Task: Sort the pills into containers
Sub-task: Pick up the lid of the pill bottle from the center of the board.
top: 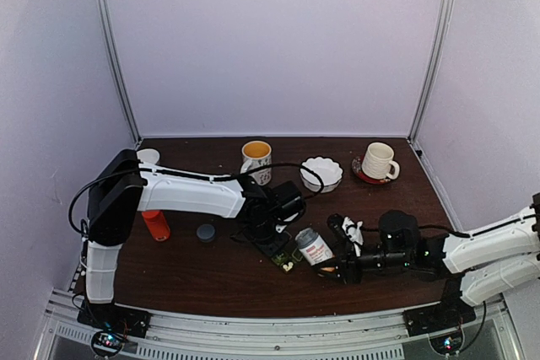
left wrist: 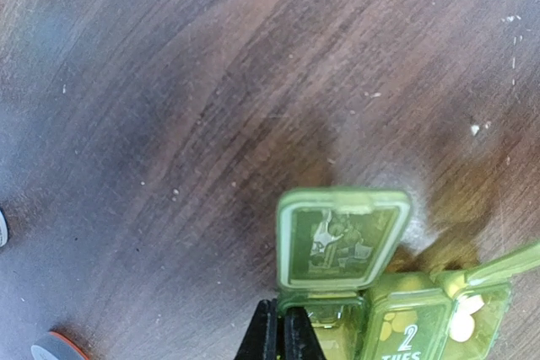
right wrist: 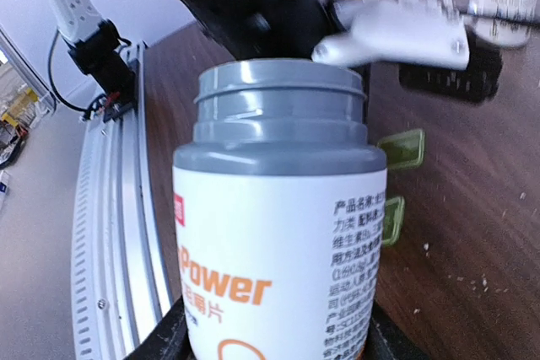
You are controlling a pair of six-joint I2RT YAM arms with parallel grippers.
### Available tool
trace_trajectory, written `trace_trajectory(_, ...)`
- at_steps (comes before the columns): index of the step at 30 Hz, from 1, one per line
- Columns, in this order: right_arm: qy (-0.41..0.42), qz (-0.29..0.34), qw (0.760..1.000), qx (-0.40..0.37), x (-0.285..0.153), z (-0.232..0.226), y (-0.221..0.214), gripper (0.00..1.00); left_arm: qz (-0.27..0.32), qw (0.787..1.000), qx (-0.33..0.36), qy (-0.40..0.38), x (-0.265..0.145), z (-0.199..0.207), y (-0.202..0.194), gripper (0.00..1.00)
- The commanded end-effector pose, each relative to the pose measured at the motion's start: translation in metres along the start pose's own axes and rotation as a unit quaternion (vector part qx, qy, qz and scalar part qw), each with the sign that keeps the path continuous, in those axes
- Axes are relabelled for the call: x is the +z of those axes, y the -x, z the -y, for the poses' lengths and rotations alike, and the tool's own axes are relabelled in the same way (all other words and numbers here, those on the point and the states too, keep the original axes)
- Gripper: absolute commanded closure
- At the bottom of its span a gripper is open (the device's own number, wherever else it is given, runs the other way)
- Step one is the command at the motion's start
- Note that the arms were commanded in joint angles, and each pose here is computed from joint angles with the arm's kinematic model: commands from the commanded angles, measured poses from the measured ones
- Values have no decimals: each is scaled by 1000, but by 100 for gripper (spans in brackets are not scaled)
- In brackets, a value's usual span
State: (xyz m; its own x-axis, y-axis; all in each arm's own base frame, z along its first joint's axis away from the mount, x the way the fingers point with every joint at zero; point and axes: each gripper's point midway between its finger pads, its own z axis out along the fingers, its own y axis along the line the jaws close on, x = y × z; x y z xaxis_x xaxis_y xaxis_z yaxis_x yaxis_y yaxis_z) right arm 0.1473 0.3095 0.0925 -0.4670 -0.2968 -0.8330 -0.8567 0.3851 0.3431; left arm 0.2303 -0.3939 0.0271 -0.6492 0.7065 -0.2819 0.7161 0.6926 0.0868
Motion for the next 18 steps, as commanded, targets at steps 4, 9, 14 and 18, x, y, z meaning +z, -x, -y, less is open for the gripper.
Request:
trace_trajectory(4,-110,190,974,-65,-70,4,86,100,-6,1000,-2,3,4,2,0,100)
trace_trajectory(9,-198,270,939,-74,-116,20,115,100,-5,1000,-8,8,4,1,0,98)
trace_trajectory(14,-238,321,912,-92,-136,26,135,100,1,1000,-11,10,4,0,3,94)
trace_trajectory(18,-252,325,906,-100,-133,29,144,100,3,1000,-13,9,3,1,4,91)
